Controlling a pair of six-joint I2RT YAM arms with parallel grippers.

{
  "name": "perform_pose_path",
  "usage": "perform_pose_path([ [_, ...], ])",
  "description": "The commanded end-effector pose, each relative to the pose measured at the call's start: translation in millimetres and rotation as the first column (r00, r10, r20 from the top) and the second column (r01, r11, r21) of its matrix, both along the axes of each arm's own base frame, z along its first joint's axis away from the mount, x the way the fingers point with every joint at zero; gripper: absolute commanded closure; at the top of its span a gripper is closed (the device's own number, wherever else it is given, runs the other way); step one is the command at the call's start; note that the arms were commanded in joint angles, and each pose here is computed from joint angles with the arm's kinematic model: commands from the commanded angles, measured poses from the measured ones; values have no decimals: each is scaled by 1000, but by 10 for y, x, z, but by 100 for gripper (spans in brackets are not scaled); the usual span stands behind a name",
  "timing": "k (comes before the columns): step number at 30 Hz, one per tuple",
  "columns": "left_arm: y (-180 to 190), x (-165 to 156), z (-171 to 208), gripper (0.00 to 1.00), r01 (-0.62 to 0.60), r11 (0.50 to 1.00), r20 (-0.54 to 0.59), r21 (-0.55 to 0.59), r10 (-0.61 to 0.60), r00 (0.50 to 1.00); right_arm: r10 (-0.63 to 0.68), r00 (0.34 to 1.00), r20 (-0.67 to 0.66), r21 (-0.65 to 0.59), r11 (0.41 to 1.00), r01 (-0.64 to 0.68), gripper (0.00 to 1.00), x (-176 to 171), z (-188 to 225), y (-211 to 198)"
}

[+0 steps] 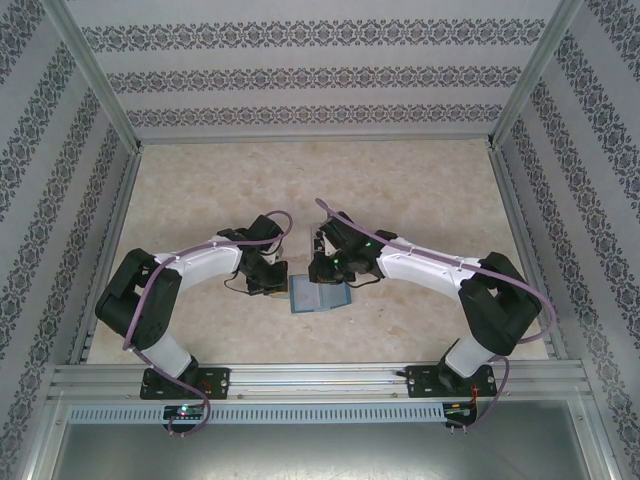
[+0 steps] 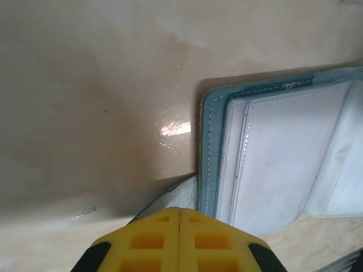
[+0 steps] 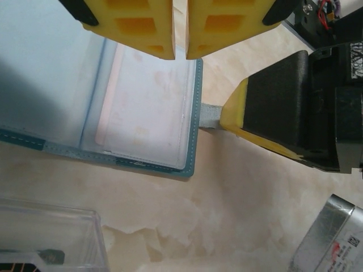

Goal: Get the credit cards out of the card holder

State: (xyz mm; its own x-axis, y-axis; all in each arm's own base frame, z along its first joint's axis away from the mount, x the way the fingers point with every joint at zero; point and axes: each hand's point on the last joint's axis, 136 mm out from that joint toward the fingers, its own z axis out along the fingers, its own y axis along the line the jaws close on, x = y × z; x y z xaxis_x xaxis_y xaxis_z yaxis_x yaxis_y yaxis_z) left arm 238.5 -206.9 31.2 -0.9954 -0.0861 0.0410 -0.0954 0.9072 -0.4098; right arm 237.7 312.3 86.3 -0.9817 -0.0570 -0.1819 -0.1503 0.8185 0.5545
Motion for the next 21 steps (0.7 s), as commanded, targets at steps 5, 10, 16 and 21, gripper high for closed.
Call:
perform_pose_path([
  [5,67,-99,-165,99,22,999,-11,36,-22,1000,-4,998,-62,-4,1000,4,83,-72,-147,144],
  [10,79,-113,-187,99,19,999,-10,35,-18,1000,8,997,-77,-9,1000,-8,80,-90,-202,249],
  [16,86,-140,-222,99,19,999,-15,34,-19,1000,24,995,-99,-13,1000,-25,77,-111,-288,370],
  [21,89,-152,-228,99,23,999,-15,31,-22,1000,32,993,-110,-10,999,-34,76,-127,-345,471],
])
